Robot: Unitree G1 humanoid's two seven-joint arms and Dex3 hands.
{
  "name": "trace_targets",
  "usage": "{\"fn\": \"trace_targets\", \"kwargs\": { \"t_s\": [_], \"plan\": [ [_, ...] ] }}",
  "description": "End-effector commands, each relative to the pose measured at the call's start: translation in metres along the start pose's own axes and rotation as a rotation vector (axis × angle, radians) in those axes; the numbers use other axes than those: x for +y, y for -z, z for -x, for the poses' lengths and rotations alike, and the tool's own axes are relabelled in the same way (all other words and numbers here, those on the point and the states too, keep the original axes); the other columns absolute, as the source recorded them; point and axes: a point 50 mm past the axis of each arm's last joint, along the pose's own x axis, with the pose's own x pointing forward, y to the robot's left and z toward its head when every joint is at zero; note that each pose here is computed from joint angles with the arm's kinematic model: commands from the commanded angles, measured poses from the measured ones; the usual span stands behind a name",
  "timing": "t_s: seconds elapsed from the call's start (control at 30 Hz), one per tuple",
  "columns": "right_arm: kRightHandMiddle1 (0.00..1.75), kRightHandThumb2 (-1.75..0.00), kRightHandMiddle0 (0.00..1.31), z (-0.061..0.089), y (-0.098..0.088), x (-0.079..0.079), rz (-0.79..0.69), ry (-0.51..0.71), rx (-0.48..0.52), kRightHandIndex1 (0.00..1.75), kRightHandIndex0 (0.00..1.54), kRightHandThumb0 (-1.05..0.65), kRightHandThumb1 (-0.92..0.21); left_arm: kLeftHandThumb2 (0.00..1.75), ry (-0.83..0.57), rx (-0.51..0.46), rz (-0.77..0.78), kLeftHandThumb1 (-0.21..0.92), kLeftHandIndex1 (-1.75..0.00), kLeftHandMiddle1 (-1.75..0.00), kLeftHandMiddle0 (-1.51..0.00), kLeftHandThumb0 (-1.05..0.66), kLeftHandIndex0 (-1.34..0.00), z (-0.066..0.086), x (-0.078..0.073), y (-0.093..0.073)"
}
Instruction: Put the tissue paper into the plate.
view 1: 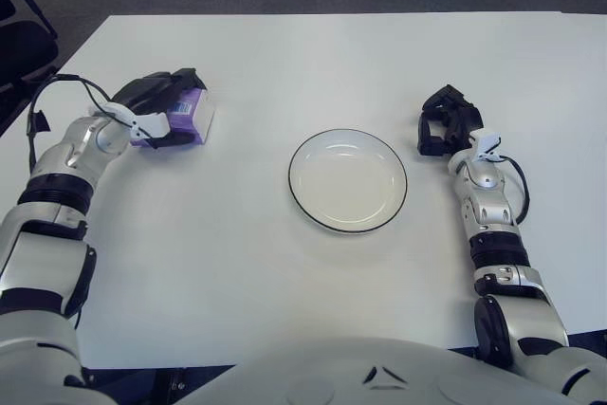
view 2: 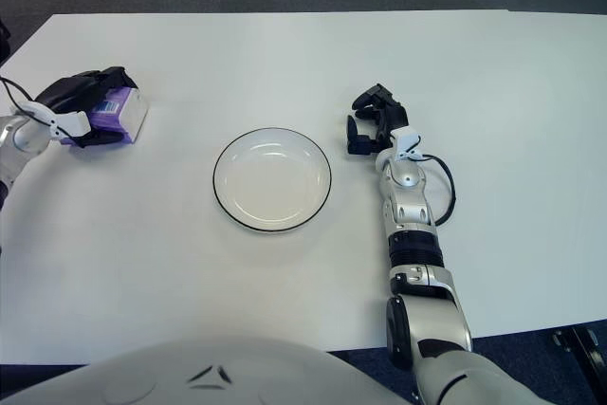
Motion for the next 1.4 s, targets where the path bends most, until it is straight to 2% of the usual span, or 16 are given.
{"fn": "trace_targets", "kwargs": {
  "t_s": [0.0, 0.23, 0.4, 0.63, 0.8, 1.1, 1.37],
  "plan": [
    [1.75, -1.49, 0.48, 0.041, 0.063, -0.002, -0.027, 0.013, 0.277, 1.65, 0.80, -0.01, -0.15, 1.44, 0.019, -0.001, -0.010, 0.22, -1.75, -1.75, -1.19, 0.03, -0.96, 0.005, -0.018, -0.001],
    [1.75, -1.50, 0.48, 0.040, 0.064, -0.002, -0.021, 0.013, 0.281, 1.66, 0.80, -0.01, -0.15, 1.38, -0.104, -0.058, -0.018, 0.30, -1.75, -1.75, -1.29, -0.08, -1.01, 0.001, -0.009, -0.016],
    [1.75, -1.50, 0.49, 0.040, 0.064, -0.002, -0.021, 0.008, 0.282, 1.66, 0.80, -0.01, -0.14, 1.35, -0.192, -0.112, 0.004, 0.33, -1.75, -1.75, -1.35, -0.13, -1.04, -0.006, -0.001, -0.036],
    [1.75, -1.50, 0.49, 0.040, 0.064, -0.002, -0.020, 0.007, 0.282, 1.66, 0.80, -0.01, -0.15, 1.38, -0.275, -0.186, 0.049, 0.29, -1.75, -1.75, -1.35, -0.08, -1.07, -0.011, 0.008, -0.053],
    [1.75, -1.50, 0.49, 0.040, 0.065, -0.003, -0.016, 0.005, 0.286, 1.66, 0.80, -0.01, -0.14, 1.40, -0.358, -0.274, 0.073, 0.27, -1.75, -1.75, -1.33, -0.05, -1.08, -0.020, 0.021, -0.074],
    [1.75, -1.50, 0.49, 0.040, 0.066, -0.003, -0.009, 0.005, 0.290, 1.67, 0.80, -0.01, -0.14, 1.41, -0.422, -0.380, 0.104, 0.25, -1.75, -1.75, -1.32, -0.04, -1.10, -0.028, 0.035, -0.100],
    [1.75, -1.51, 0.48, 0.039, 0.066, -0.002, -0.004, -0.001, 0.290, 1.68, 0.79, -0.01, -0.15, 1.41, -0.461, -0.537, 0.151, 0.25, -1.75, -1.75, -1.33, -0.05, -1.11, -0.029, 0.048, -0.138]
  ]
}}
